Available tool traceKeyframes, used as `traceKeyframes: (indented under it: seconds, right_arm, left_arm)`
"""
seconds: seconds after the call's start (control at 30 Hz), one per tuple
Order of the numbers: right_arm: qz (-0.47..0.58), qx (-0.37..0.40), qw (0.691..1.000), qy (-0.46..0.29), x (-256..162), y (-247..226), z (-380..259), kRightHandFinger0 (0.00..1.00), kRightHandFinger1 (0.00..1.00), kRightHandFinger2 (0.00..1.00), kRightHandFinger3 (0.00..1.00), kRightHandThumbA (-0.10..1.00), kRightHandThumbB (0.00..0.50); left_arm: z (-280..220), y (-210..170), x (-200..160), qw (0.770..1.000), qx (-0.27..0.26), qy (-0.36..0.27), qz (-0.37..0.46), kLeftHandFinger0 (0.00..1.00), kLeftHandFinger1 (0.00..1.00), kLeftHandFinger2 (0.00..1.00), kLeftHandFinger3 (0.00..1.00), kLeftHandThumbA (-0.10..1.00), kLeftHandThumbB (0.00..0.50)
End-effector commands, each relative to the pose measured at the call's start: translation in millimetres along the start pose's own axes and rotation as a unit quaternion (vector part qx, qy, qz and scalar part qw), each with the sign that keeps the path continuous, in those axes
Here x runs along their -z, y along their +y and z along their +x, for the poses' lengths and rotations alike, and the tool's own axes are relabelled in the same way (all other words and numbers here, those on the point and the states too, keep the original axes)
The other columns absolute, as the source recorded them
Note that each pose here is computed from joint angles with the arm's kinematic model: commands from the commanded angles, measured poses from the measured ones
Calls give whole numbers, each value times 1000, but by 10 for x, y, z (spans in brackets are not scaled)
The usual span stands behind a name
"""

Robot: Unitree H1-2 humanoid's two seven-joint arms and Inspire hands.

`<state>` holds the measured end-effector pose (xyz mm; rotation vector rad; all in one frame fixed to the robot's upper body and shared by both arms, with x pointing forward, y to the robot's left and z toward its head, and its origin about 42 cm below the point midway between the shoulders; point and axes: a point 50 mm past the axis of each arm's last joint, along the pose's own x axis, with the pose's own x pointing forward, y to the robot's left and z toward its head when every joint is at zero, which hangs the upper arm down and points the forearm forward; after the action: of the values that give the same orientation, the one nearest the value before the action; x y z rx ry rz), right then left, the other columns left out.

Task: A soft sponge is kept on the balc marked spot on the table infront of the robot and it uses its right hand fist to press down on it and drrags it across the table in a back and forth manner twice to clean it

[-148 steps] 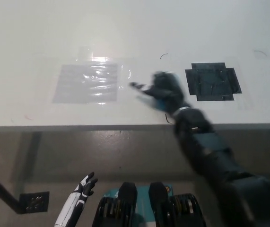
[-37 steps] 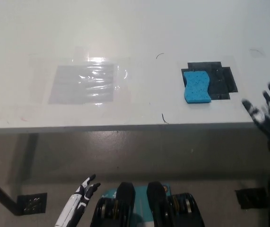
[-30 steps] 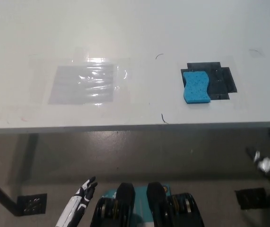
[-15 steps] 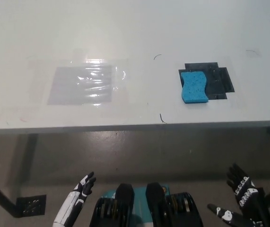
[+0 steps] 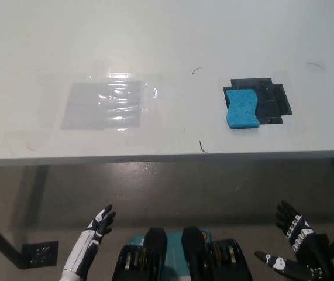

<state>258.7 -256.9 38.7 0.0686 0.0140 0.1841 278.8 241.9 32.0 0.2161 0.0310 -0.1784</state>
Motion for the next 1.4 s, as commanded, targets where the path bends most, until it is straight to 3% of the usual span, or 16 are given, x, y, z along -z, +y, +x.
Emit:
traceKeyframes:
  seconds: [0.0,0.13,0.47,0.53,0.97,1.37]
  right_arm:
    - [-1,-17,999,-30,-94,-42,50,1000,1000,1000,1000,1000,209]
    - [-3,-17,999,-30,-117,-46,72,1000,1000,1000,1000,1000,205]
    - [-11,-17,999,-27,-132,-42,81,1000,1000,1000,1000,1000,166]
    - [-13,-18,999,-26,-133,-40,82,1000,1000,1000,1000,1000,141]
    - [-37,-26,999,-27,-121,-41,129,1000,1000,1000,1000,1000,40]
    - [-57,-42,997,-24,-91,-35,143,1000,1000,1000,1000,1000,15]
  left_arm:
    - [83,47,-166,999,-3,-37,-9,1000,1000,1000,1000,1000,179]
    - [97,59,-184,999,-4,-42,-9,1000,1000,1000,1000,1000,145]
    - [85,63,-169,999,-5,-31,-7,1000,1000,1000,1000,1000,160]
    - [88,62,-168,999,-6,-35,-8,1000,1000,1000,1000,1000,138]
    - [126,63,-197,1000,-8,-29,-1,1000,1000,1000,1000,1000,151]
    - [109,48,-172,1000,-10,-26,11,1000,1000,1000,1000,1000,139]
